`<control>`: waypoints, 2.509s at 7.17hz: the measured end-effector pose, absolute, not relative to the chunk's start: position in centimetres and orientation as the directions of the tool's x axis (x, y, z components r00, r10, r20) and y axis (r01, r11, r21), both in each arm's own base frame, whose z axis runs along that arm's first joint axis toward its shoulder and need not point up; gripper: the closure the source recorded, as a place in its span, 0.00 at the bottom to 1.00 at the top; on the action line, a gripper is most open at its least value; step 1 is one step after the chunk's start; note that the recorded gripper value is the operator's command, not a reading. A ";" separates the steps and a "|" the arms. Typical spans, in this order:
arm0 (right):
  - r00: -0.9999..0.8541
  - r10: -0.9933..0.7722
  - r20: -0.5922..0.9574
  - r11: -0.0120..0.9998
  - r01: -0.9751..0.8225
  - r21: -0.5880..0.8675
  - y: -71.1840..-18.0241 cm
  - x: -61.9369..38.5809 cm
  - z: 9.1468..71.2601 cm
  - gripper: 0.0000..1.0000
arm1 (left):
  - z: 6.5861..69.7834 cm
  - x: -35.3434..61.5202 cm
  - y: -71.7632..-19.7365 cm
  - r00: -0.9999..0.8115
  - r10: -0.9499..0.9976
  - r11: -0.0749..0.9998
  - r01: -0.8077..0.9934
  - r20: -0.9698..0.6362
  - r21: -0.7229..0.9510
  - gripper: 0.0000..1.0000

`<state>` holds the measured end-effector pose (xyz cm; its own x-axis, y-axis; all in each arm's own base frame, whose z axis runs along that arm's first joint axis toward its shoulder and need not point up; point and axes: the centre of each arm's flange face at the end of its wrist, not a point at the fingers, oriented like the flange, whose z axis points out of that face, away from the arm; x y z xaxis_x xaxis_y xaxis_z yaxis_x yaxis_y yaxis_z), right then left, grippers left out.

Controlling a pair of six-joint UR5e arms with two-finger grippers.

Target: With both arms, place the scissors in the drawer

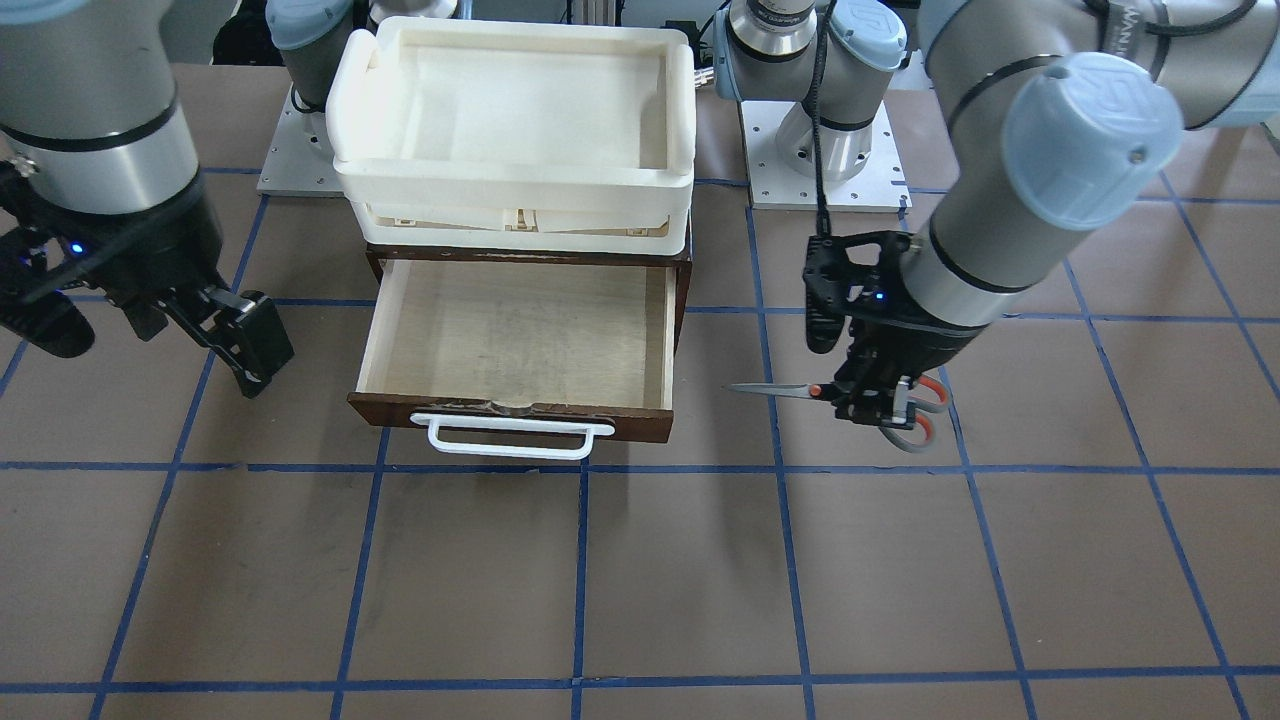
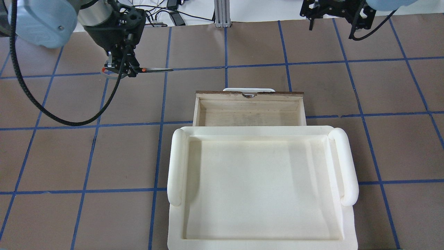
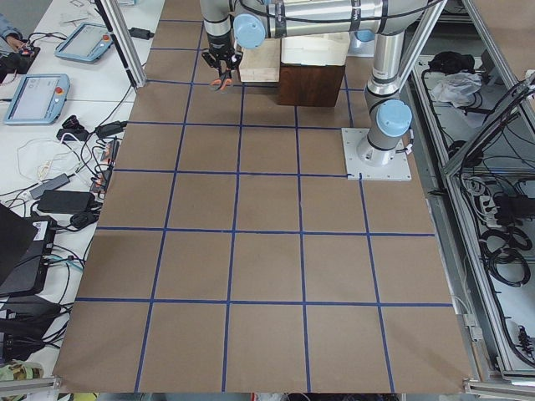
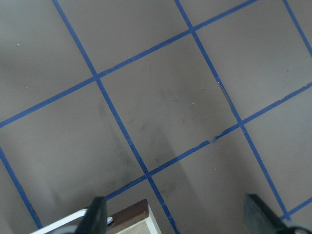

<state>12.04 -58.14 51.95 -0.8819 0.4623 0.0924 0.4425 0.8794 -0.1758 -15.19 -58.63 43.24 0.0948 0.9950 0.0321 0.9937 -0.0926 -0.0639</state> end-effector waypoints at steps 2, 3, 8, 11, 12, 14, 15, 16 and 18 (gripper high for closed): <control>-0.902 0.417 0.111 0.906 0.403 -0.128 -56.6 7.9 53.4 0.00 | 42.9 -23.0 -56.2 0.031 0.998 -0.026 0.996 0.058 -0.088 1.00; -0.937 0.329 0.121 0.942 0.317 -0.107 -56.1 7.3 53.7 0.00 | 42.4 -25.9 -55.2 -0.021 0.997 0.028 0.996 0.077 -0.089 1.00; -0.975 0.218 -0.051 0.974 0.220 -0.049 -54.3 8.8 53.5 0.00 | 39.1 -34.9 -52.0 -0.112 0.987 0.119 0.992 0.115 -0.053 1.00; -0.991 0.127 -0.047 0.991 0.129 -0.044 -52.8 9.0 53.1 0.00 | 36.7 -38.4 -51.0 -0.103 0.989 0.108 0.993 0.108 -0.049 1.00; -0.992 0.122 -0.041 0.991 0.123 -0.043 -52.6 9.0 53.1 0.00 | 36.1 -39.0 -50.6 -0.093 0.990 0.099 0.994 0.104 -0.050 1.00; -0.992 0.118 -0.044 0.992 0.120 -0.044 -52.4 9.0 53.2 0.00 | 34.9 -39.5 -50.2 -0.084 0.991 0.089 0.995 0.106 -0.049 1.00; -0.992 0.118 -0.039 0.992 0.120 -0.042 -52.3 9.0 53.1 0.00 | 34.3 -39.7 -50.0 -0.080 0.991 0.086 0.995 0.107 -0.048 1.00; -0.992 0.117 -0.037 0.992 0.118 -0.038 -52.3 9.0 53.1 0.00 | 33.8 -39.9 -49.8 -0.075 0.991 0.080 0.996 0.111 -0.046 1.00; -0.994 0.107 -0.034 0.994 0.107 -0.019 -51.9 9.5 52.8 0.00 | 32.9 -40.3 -49.5 -0.069 0.991 0.074 0.996 0.117 -0.042 1.00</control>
<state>9.52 -51.95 52.77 -0.9937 0.1067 -0.0336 0.1074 0.9940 -0.0187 -40.26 -49.47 32.86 -0.0687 0.9908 0.1166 0.9964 0.0740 -0.0424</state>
